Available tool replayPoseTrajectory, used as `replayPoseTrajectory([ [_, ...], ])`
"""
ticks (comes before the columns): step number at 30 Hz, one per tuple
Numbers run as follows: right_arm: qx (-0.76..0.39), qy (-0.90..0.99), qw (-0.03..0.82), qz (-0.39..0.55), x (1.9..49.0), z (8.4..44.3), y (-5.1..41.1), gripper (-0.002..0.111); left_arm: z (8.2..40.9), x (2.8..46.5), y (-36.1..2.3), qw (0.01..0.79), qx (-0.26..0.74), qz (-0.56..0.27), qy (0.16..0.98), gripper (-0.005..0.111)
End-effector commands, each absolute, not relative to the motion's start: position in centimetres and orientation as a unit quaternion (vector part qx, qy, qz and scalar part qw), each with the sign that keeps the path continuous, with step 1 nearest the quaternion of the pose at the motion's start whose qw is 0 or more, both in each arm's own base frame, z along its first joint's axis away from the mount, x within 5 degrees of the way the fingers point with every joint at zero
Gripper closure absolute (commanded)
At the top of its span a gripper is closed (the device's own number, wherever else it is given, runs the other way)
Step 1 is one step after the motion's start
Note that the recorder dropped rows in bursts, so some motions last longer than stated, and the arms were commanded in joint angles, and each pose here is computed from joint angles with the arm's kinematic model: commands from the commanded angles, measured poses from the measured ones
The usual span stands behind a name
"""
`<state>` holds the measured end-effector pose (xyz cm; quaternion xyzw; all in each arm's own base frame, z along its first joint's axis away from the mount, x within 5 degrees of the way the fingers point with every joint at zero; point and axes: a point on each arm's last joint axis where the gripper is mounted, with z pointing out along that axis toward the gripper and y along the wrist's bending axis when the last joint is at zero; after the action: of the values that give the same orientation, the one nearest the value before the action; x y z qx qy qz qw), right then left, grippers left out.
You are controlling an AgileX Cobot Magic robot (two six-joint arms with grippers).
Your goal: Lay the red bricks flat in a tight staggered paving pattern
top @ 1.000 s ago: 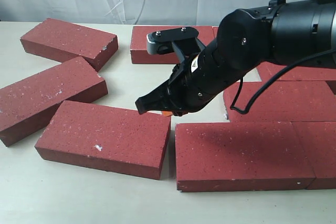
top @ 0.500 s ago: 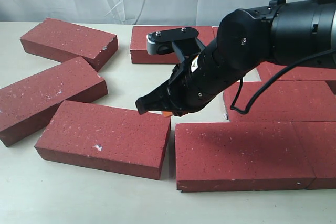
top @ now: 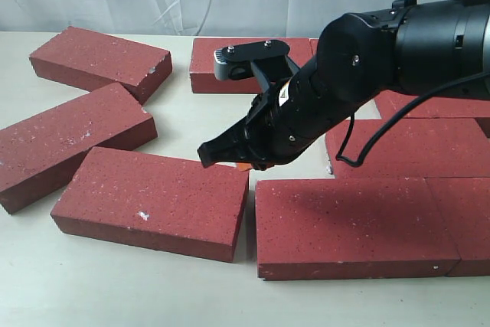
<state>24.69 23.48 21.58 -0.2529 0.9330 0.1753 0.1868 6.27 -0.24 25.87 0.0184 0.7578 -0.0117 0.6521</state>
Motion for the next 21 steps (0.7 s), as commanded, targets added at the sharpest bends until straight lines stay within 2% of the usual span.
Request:
replayPoseTrajectory([
  [1,-0.252,0.932,0.191,0.178,24.6,21.9,23.4,0.109,26.5,7.6,-0.3,0.584,0.017,-0.009,0.811,0.107],
  [5,-0.251,0.932,0.191,0.178,24.6,21.9,23.4,0.109,26.4,8.9,-0.4,0.563,0.01,-0.022,0.826,0.107],
  [13,-0.236,0.934,0.185,0.194,24.5,22.0,23.6,0.109,26.6,9.3,-0.5,0.571,0.007,-0.026,0.821,0.107],
  [21,-0.234,0.932,0.193,0.196,24.6,22.0,23.6,0.109,24.7,10.0,-0.6,0.483,0.007,-0.024,0.875,0.107],
])
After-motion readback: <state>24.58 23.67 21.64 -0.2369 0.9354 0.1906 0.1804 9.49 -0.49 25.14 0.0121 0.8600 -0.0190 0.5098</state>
